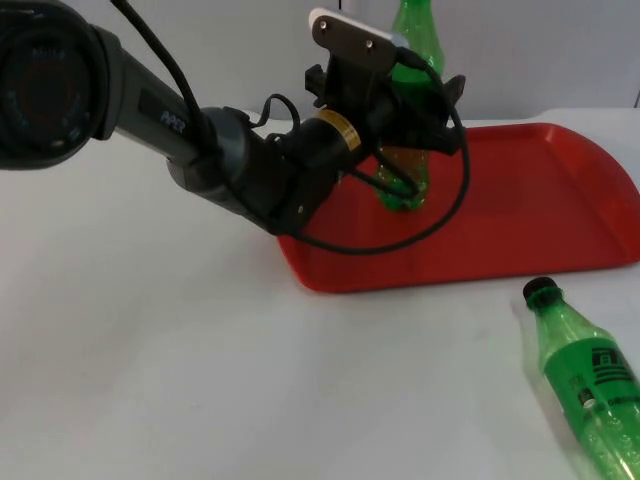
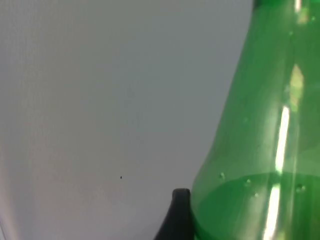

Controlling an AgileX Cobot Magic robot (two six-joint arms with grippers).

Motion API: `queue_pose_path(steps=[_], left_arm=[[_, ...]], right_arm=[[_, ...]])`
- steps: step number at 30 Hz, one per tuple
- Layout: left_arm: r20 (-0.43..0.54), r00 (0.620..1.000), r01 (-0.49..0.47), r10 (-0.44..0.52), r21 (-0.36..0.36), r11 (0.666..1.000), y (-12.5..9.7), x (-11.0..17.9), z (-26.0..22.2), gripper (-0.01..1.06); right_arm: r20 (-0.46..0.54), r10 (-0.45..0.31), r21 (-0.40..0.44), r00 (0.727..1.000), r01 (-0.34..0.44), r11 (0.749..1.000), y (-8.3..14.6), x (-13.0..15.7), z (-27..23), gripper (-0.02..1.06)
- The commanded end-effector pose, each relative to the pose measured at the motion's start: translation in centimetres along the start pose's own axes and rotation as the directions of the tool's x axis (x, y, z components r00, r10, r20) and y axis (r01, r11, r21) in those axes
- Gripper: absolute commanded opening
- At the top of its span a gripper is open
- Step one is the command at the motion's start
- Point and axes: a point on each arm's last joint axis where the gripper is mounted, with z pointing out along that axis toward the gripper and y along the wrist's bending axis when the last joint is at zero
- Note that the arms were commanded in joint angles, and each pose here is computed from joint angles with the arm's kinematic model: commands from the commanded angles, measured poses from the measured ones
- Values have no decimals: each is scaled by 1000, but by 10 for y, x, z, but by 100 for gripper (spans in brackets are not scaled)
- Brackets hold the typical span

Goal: Place the bottle upright on the tray.

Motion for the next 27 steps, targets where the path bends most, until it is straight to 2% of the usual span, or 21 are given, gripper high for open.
queue_pose_path(steps=[1,9,10,12,13,14,15,18,20,27], left_arm=[[31,999,6,-6,1,1000,-1,-6,2,73],[31,1000,4,-4,1,1000,-1,-6,2,73],[31,1000,1,-1,2,1000,-1,-6,2,78],[31,1000,1,-1,2,1000,-1,-6,2,80],[31,1000,1,-1,2,1000,-1,-6,2,88],[29,1000,1,-1,2,1000,-1,-6,2,102],[28,1000,1,-1,2,1000,-1,-7,2,105],[11,1000,-7,6,3,1000,-1,-9,2,105],[-16,998,-55,56,18,998,-2,-11,3,105],[-116,993,-30,29,-13,999,3,-17,4,105]], right_arm=[[8,4,3,1000,-5,1000,0,0,0,104],[8,4,3,1000,-5,1000,0,0,0,104],[8,4,3,1000,-5,1000,0,0,0,104],[8,4,3,1000,-5,1000,0,0,0,104],[8,4,3,1000,-5,1000,0,0,0,104],[8,4,3,1000,-5,1000,0,0,0,104],[8,4,3,1000,-5,1000,0,0,0,104],[8,4,3,1000,-5,1000,0,0,0,104],[8,4,3,1000,-5,1000,0,0,0,104],[8,4,3,1000,-5,1000,0,0,0,104]])
